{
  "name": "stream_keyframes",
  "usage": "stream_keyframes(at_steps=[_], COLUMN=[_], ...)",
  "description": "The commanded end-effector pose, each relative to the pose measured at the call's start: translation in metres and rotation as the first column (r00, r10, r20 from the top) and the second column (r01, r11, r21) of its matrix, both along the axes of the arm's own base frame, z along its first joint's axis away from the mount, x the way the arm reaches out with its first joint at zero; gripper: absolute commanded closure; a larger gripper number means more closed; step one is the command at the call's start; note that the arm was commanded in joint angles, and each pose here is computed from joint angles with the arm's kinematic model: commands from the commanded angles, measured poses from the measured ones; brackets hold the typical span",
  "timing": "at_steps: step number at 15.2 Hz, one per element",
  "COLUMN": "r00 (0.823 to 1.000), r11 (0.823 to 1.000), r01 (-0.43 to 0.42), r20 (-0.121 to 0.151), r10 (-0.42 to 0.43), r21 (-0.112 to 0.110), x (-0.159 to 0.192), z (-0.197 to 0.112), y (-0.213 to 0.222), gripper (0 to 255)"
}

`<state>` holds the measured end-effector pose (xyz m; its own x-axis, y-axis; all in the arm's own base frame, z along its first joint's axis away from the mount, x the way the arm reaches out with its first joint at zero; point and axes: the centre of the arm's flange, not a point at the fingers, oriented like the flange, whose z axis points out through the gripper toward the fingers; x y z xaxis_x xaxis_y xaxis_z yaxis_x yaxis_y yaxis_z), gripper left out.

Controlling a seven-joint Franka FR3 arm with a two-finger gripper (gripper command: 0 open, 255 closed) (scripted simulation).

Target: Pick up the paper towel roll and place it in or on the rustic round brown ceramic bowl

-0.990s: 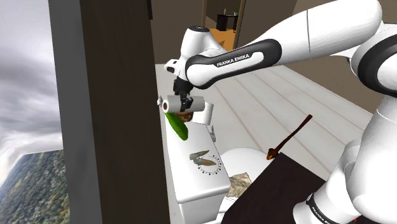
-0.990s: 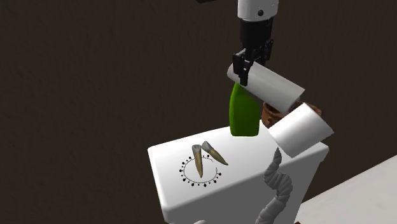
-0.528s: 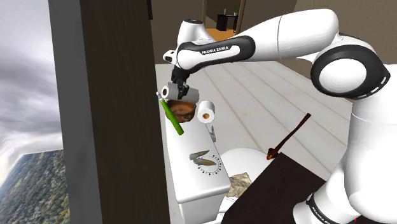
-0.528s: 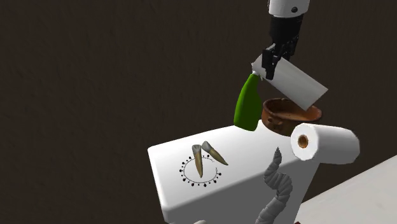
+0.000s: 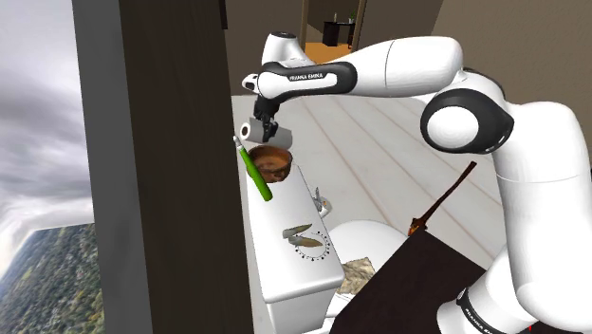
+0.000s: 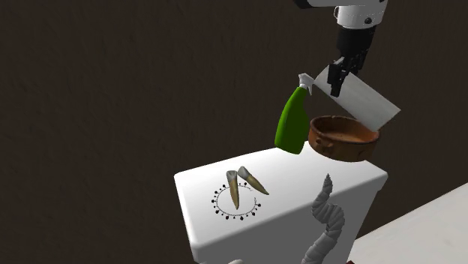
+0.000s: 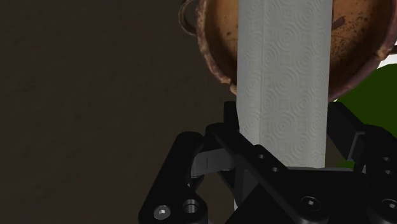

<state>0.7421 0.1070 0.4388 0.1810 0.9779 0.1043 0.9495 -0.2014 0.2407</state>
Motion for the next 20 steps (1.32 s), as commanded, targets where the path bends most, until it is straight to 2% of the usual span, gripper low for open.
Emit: stream_keyframes(at_steps=[1, 13, 20], r00=[1.0, 1.0, 1.0], r11=[1.0, 1.0, 1.0], r01=[0.0, 0.0, 0.0], r20=[0.001, 0.001, 0.001], r10=[0.0, 0.0, 0.0], r21=[0.0, 0.0, 0.0], x=[0.0, 0.0, 0.0], z=[-0.01, -0.072, -0.072], y=[0.0, 0.0, 0.0], gripper=[255, 255, 255])
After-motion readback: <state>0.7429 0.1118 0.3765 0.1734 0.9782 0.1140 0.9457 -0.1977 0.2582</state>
